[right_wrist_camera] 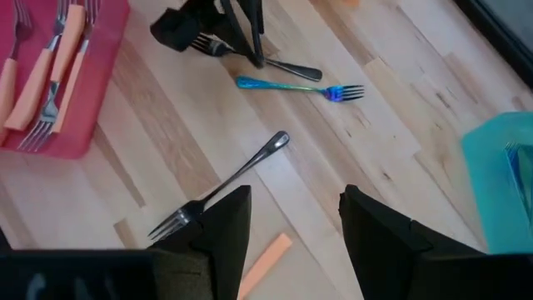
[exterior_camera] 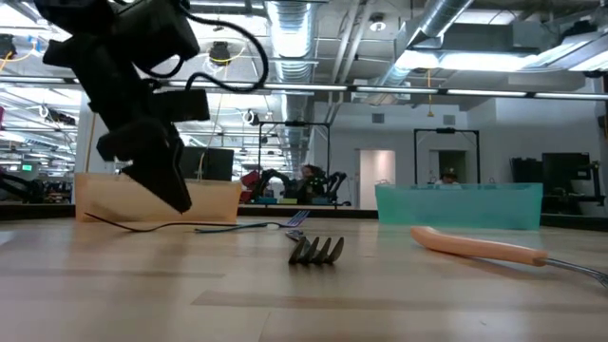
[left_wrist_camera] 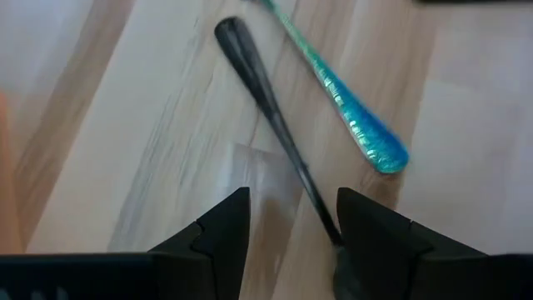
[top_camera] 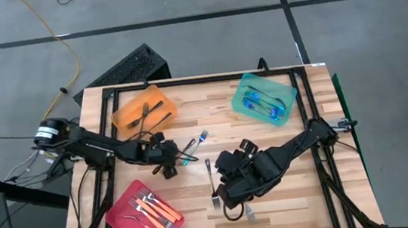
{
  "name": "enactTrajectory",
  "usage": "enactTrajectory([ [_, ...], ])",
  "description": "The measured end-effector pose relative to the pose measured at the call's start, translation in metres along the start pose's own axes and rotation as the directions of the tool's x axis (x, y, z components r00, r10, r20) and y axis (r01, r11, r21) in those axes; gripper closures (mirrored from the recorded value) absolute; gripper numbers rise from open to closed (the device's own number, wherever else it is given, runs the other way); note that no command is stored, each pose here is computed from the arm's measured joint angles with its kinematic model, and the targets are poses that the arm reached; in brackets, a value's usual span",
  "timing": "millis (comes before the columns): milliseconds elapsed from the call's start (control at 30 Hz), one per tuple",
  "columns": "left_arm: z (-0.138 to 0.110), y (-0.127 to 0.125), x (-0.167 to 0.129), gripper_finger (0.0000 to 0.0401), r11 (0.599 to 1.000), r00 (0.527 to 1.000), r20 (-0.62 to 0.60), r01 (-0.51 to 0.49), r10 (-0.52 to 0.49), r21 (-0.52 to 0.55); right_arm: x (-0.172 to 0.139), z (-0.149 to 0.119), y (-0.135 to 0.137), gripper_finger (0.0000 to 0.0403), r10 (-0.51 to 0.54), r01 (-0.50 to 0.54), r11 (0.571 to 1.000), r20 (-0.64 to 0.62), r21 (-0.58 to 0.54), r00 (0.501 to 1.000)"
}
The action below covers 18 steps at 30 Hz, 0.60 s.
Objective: Sort silverware by color (type)
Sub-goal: Put the black fork into the orange bin
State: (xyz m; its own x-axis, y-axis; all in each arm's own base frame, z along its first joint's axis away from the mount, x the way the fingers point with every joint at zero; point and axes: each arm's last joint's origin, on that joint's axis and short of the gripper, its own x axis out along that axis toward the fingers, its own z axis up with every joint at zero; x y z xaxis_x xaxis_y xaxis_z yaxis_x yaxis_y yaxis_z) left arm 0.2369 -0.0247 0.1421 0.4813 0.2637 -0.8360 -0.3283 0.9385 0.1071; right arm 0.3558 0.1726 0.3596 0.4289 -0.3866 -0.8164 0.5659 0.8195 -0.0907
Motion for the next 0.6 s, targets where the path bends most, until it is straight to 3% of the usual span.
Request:
enactTrajectory([
  [600, -0.008, -0.016, 0.031, 0.0234, 0.999, 0.999, -0.045, 0.014, -0.016, -0.041, -0.001, -0.002, 0.001, 0.0198, 0.002, -0.002, 1.0, 0.004, 0.018, 1.0],
])
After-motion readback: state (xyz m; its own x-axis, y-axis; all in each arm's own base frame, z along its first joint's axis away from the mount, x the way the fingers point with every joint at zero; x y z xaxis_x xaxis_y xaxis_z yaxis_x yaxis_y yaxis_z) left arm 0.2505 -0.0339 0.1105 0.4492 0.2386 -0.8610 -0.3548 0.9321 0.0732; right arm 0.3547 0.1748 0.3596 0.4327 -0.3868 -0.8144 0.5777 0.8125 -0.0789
